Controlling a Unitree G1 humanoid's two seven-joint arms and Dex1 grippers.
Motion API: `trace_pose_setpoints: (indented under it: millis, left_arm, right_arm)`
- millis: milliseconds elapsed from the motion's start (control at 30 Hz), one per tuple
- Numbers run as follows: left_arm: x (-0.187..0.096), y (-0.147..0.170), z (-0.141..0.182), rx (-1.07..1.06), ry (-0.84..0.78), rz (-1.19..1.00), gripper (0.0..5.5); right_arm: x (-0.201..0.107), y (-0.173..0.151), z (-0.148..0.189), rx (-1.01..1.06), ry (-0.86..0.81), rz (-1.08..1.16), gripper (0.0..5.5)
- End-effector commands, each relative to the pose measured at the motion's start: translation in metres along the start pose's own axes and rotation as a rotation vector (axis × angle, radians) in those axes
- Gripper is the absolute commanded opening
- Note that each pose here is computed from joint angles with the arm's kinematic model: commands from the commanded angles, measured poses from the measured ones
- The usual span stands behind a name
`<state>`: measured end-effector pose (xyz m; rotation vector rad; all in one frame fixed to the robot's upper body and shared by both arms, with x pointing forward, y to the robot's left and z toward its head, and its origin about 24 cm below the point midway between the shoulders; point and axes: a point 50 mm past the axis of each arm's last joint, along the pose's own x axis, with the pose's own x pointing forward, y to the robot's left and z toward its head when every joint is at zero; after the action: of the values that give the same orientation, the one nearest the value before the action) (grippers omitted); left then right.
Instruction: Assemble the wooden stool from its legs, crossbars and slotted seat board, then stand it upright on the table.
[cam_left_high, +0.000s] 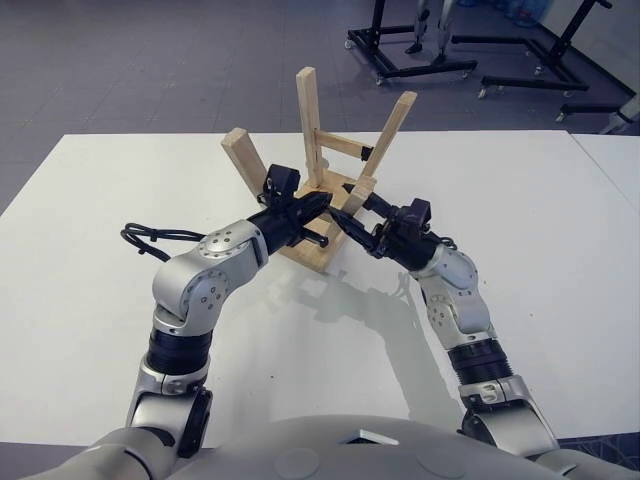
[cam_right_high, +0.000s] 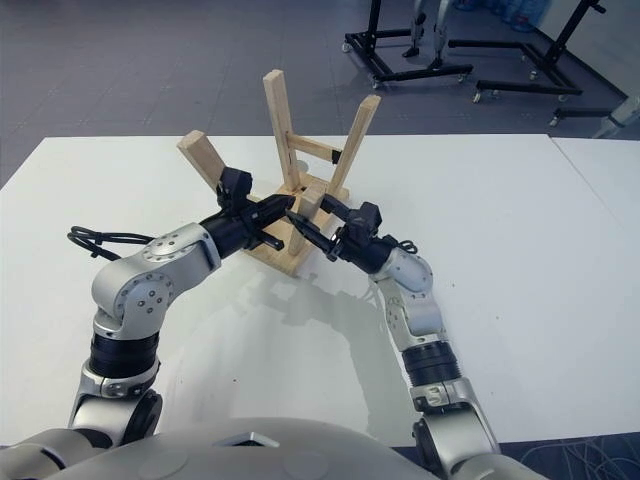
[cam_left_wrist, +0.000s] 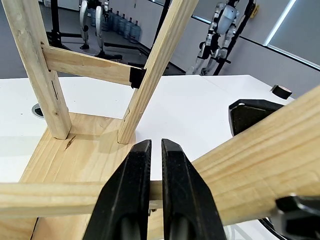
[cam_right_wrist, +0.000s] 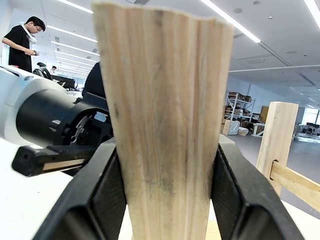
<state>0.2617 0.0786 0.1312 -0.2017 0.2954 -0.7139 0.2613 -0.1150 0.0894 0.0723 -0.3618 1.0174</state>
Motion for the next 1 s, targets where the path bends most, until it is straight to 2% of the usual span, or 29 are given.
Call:
trace_pose_setpoints:
  millis: [33,167,200,367,433,600,733,833,900,1000]
  left_arm:
    - [0.001,0.000,0.025,0.032,-0.058,0.006,0.35]
    - [-0.001,-0.003,0.054,0.057,-0.134,0.002,0.35]
    - [-0.001,-0.002,0.048,0.050,-0.113,0.008,0.35]
    - [-0.003,0.006,-0.031,-0.006,0.124,0.041,0.35]
    - [-0.002,0.006,-0.032,-0.027,0.104,0.053,0.35]
    - [0.002,0.006,0.006,-0.017,-0.030,0.057,0.35]
    - [0.000,0.005,0.055,0.007,-0.163,0.054,0.35]
    - [-0.004,0.010,0.077,0.022,-0.206,0.074,0.35]
    - [-0.007,0.023,0.062,0.013,-0.151,0.116,0.35]
    - [-0.014,0.038,0.016,-0.005,-0.009,0.168,0.35]
  right_arm:
    - [-0.011,0.011,-0.027,0.084,0.202,0.038,2.09]
    - [-0.011,0.011,-0.030,0.097,0.238,0.040,2.09]
    - [-0.012,0.011,-0.031,0.103,0.245,0.040,2.09]
    - [-0.014,0.013,-0.033,0.122,0.290,0.048,2.09]
    - [-0.013,0.013,-0.033,0.125,0.301,0.051,2.09]
    - [-0.009,0.013,-0.030,0.118,0.325,0.066,2.09]
    - [-0.004,0.014,-0.028,0.113,0.348,0.082,2.09]
    - [-0.004,0.014,-0.028,0.126,0.363,0.078,2.09]
    - [-0.005,0.014,-0.028,0.137,0.385,0.073,2.09]
    - [-0.005,0.014,-0.026,0.136,0.438,0.094,2.09]
